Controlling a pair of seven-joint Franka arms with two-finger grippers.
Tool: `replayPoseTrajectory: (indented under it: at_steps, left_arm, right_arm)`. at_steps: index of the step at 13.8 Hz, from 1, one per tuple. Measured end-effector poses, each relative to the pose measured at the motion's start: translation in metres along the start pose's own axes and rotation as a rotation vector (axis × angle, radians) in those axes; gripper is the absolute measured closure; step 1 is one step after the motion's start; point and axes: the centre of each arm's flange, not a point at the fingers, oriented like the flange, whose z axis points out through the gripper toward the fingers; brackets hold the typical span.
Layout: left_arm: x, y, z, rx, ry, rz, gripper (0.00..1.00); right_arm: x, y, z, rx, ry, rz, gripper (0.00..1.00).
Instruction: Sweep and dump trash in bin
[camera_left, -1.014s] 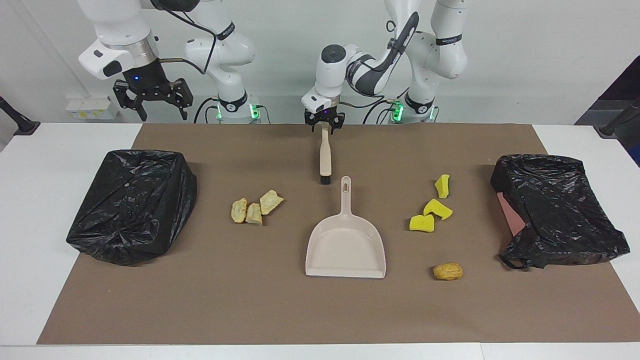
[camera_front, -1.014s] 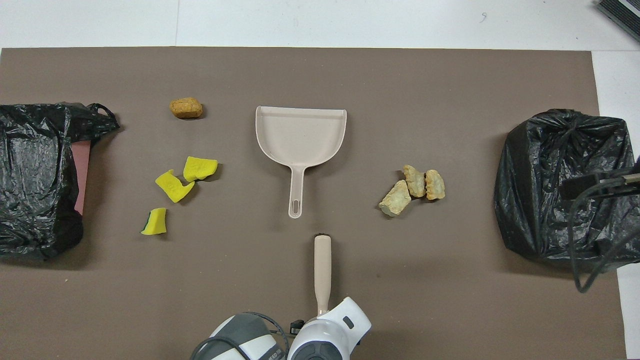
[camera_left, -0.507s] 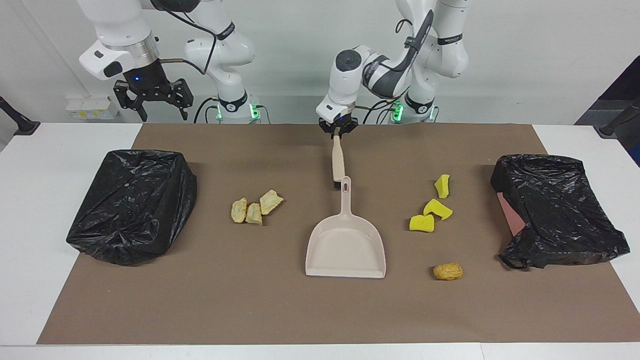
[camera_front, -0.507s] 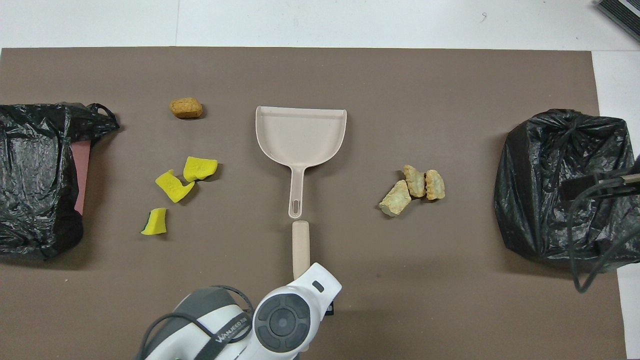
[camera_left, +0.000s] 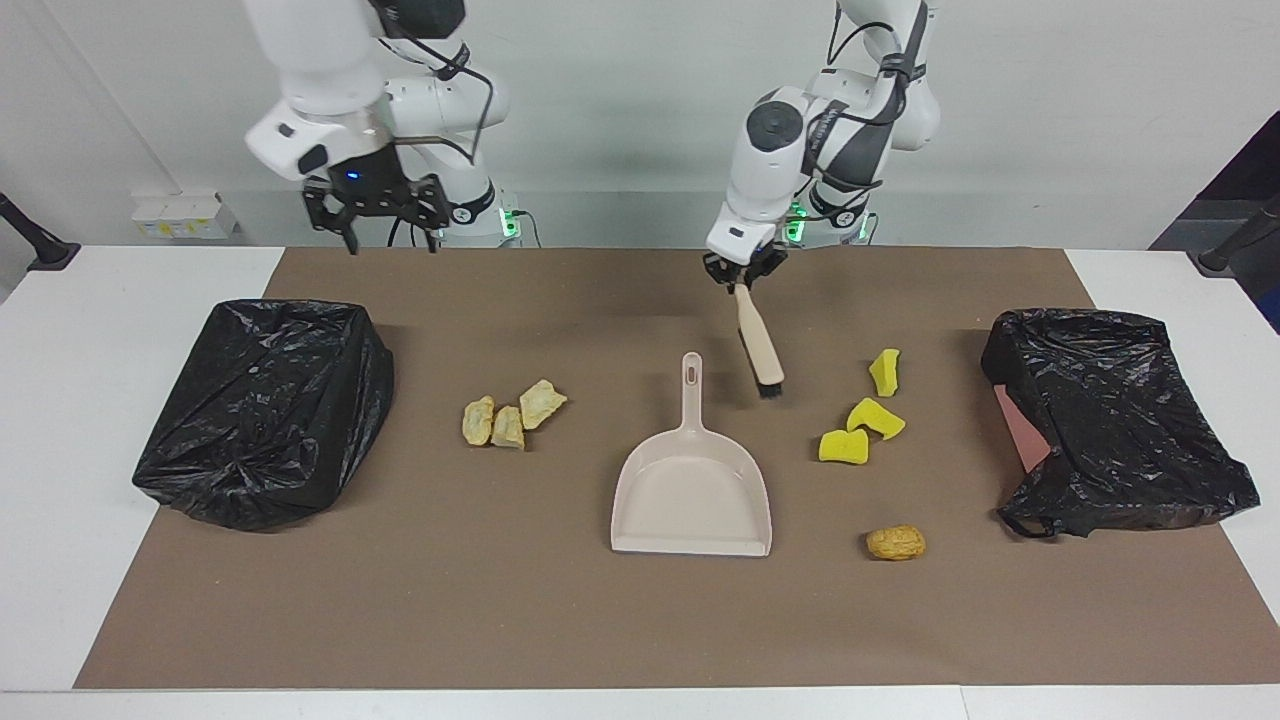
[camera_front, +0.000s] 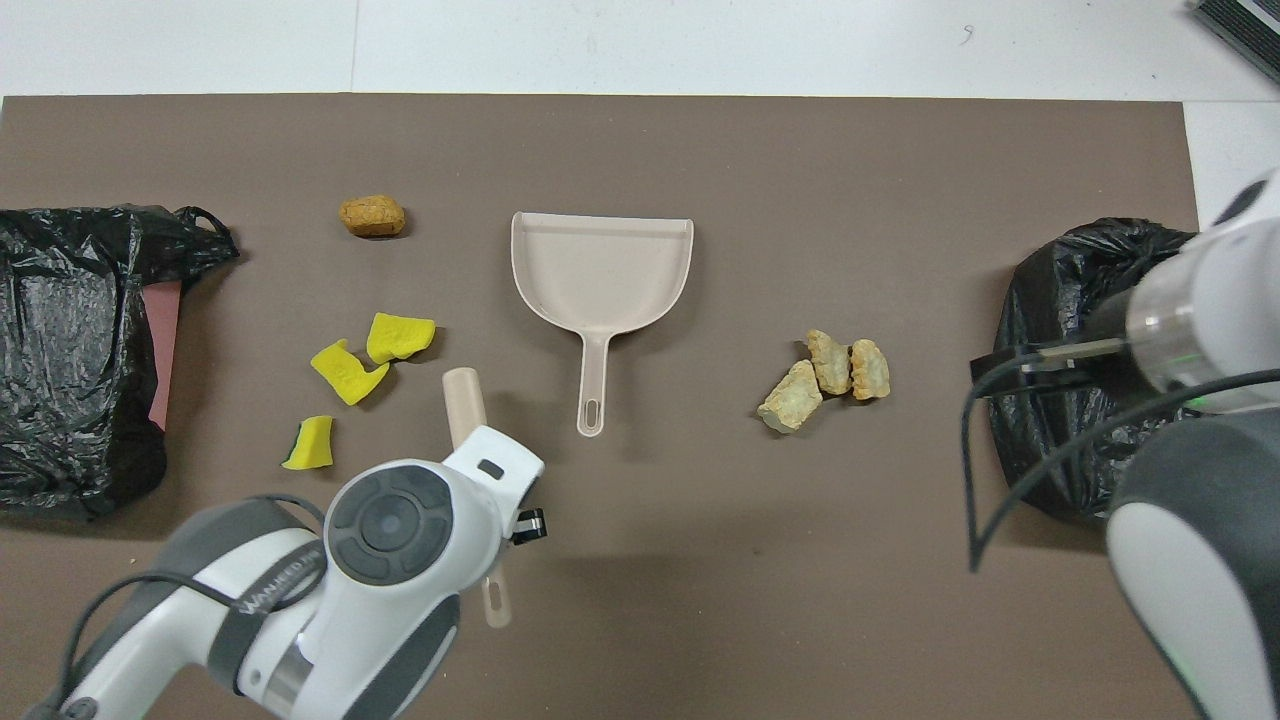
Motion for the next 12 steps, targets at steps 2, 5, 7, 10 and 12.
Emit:
replayPoseTrajectory:
  at_steps: [2, 5, 7, 10, 12]
  left_arm:
    - [0.033, -0.030, -0.014, 0.013, 0.028, -0.066, 0.74]
    - [0.068, -0.075, -0.028, 0.037, 0.023, -0.167, 0.74]
    - [0.087, -0.105, -0.034, 0.049, 0.022, -0.233, 0.74]
    - [0.108, -0.146, -0.032, 0.049, 0.012, -0.281, 0.74]
    - [0.117, -0.166, -0.029, 0.048, 0.001, -0.247, 0.74]
  right_arm:
    - [0.010, -0.051, 0.020, 0.006, 0.009, 0.007, 0.00]
    - [0.029, -0.131, 0.070, 0.057, 0.005, 0.042, 0.00]
    - [0.036, -0.188, 0.112, 0.056, 0.008, 0.030, 0.00]
    - [0.040, -0.250, 0.168, 0.066, 0.020, 0.109, 0.00]
    - [0.035, -0.287, 0.199, 0.072, 0.027, 0.116, 0.00]
